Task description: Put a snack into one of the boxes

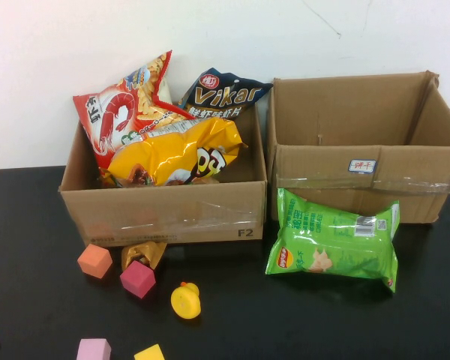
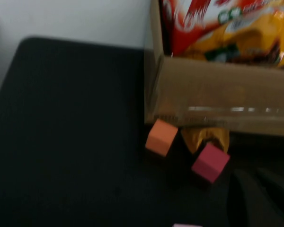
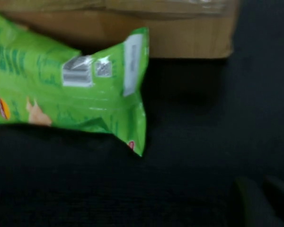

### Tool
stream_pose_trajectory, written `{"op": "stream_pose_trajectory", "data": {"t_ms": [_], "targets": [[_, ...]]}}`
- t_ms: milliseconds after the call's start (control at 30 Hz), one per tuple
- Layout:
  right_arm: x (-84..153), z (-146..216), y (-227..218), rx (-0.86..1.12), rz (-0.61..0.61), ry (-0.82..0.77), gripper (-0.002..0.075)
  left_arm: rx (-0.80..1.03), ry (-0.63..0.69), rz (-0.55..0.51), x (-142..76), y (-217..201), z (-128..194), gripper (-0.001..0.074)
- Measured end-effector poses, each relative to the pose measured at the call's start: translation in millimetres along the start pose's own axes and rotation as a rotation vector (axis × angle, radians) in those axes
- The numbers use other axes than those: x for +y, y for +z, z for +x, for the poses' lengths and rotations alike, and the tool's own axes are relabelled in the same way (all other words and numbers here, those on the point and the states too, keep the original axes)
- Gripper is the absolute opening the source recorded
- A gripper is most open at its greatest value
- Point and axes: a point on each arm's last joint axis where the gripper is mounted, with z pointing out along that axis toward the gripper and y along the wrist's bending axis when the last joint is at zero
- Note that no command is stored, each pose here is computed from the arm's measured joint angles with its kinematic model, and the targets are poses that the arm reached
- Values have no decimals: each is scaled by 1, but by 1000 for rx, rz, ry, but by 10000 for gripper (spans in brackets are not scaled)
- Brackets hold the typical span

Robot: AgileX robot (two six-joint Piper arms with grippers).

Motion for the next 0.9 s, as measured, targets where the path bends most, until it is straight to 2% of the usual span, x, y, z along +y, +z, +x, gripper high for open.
{"op": "stream_pose_trajectory", "data": {"t_ms": [67, 133, 233, 300, 367, 500, 733, 900], "targets": [[6, -4, 16, 19, -17, -64, 94, 35, -5, -6, 0, 6, 1, -1], [16, -10, 35, 58, -54, -105, 209, 64, -9, -12, 1, 11, 2, -1], [34, -23, 60, 111, -121, -46, 420, 84, -11, -17, 1, 15, 3, -1], [43, -30, 80, 169, -159, 6, 529, 80, -9, -17, 1, 16, 2, -1], [49, -38, 99, 213, -186, 27, 594, 72, 3, -16, 1, 16, 1, -1], [54, -52, 139, 261, -200, 40, 631, 67, 24, -15, 1, 16, 1, -1], [54, -55, 190, 310, -194, 48, 638, 69, 32, -15, 1, 17, 1, -1], [54, -55, 208, 323, -203, 36, 579, 69, 32, -15, 1, 17, 1, -1]]}}
